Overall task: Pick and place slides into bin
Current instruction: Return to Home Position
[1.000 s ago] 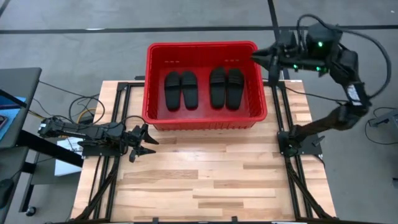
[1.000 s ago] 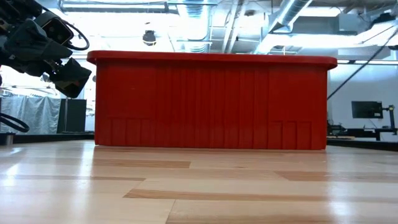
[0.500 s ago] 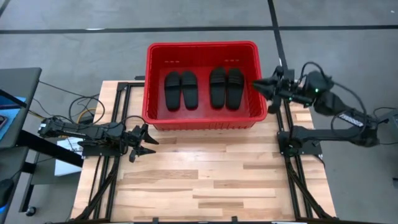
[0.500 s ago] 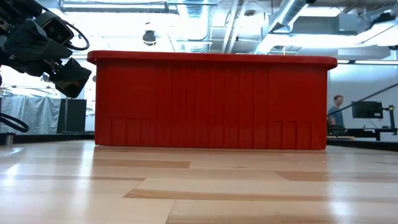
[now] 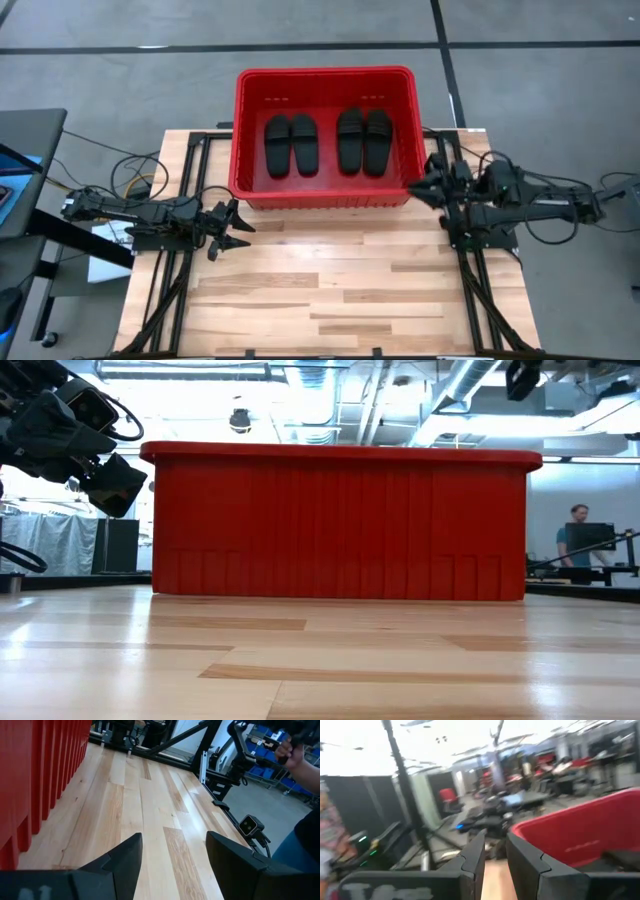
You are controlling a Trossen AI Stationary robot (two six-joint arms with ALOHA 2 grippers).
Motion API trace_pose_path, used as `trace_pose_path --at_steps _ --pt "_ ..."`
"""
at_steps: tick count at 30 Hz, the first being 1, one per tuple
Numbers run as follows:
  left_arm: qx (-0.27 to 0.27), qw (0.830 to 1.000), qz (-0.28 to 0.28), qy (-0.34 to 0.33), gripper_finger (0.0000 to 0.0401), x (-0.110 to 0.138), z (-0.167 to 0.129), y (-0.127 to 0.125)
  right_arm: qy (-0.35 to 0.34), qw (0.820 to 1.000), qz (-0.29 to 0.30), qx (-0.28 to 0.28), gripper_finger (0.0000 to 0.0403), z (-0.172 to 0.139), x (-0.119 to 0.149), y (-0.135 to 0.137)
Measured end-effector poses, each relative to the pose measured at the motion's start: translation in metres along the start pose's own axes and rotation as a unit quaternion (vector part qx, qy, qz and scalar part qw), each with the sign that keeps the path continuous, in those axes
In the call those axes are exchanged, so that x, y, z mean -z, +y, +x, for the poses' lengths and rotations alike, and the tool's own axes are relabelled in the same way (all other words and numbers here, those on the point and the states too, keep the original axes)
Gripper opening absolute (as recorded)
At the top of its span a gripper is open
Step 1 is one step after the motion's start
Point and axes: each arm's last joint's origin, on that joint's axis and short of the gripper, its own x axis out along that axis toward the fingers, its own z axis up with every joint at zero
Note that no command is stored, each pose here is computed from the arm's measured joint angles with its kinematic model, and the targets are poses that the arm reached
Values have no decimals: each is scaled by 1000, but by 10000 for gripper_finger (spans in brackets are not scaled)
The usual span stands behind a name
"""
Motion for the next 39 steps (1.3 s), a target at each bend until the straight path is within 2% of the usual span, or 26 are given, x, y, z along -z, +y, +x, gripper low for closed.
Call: trace_pose_path --at_steps 7,13,21,27,34,39 --pt "0 1000 0 0 210 0 0 0 29 995 48 -83 71 -17 27 14" --pt "0 1000 0 0 210 0 0 0 61 989 68 -119 71 -24 55 17" --pt "0 1000 0 0 210 0 0 0 80 991 100 -48 71 -25 94 10" --pt "0 1000 0 0 210 0 0 0 64 992 96 -52 71 -25 112 7" --pt "0 1000 0 0 211 0 0 0 123 987 76 -64 71 -29 141 7" --pt "0 1000 0 0 211 0 0 0 120 990 44 -59 71 -31 147 7"
